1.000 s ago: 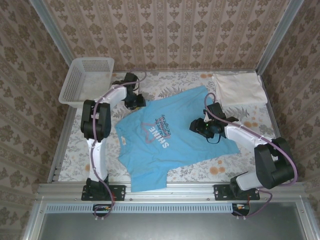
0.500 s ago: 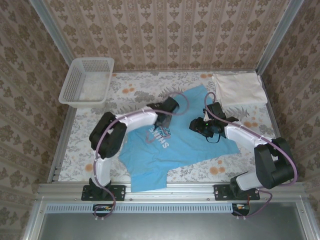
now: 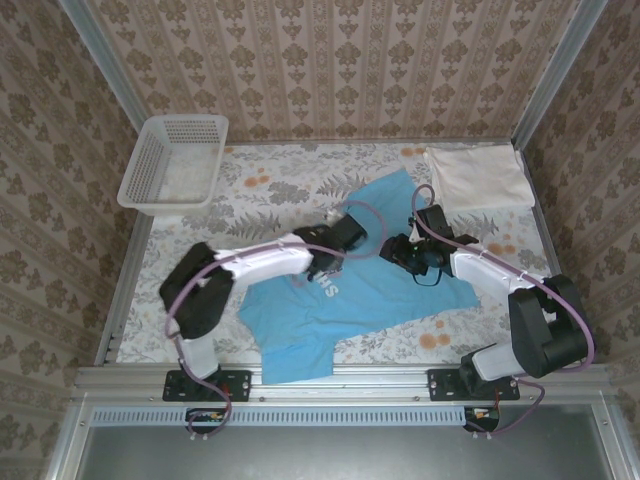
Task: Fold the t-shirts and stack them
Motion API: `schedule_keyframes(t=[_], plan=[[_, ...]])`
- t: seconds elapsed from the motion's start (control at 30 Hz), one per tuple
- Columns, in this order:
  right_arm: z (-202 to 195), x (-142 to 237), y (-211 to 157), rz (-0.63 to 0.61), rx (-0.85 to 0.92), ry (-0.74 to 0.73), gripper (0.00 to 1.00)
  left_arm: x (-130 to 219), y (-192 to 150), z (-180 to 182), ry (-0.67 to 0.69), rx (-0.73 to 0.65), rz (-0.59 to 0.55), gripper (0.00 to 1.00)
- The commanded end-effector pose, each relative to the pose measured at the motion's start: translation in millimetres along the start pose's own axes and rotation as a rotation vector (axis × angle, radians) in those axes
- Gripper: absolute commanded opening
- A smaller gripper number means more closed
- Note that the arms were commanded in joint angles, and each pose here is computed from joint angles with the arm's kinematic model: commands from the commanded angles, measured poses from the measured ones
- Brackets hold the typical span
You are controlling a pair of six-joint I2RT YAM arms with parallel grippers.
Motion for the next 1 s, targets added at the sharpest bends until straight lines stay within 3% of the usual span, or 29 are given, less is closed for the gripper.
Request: schedule_keyframes(t=[0.0,0.17,0.37,0.53,0.87,0.97], plan=[[-0.3,0.3,-0.8,0.000,-0.022,0.020,0.48,12.3,27.9,23.3,-0.225,0.151,0.080,0.62],[-4.1,0.2,-0.3,-0.007,-0.042,0.015,0.48,-9.8,33.2,32.8,-0.317,0.121,0.239,0.56],[-6.3,0.0,0.3,-0.007,-0.053,0.020,0.48,-32.0,24.3,-10.9,-0.560,0.132,0.370,0.52],[-6.8,-0.6,0.1,-0.003,-0.057,0.023,0.48,-53.1,8.4,-23.8,-0.515,0.122,0.450,0.52],[-7.0,-0.5,1.3,-0.006,-0.059,0.030,0.48,-59.9,-11.4,-30.2,-0.472,0.091,0.491,0.53],[-7.5,-0.3,1.4,-0.008,-0.062,0.029,0.48,-62.8,-13.5,-29.6,-0.457,0.086,0.494,0.36]])
Point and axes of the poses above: each hand's point on the last joint's axis, 136 mm out from that joint toward the fingers, its own x axis back along the fingers, its own z axis along the line the jaws close on, y = z × x, the point moved 3 cm from there along x, back along the fingers, and after that the axes turned 1 degree about x, right-handed, at the moved point
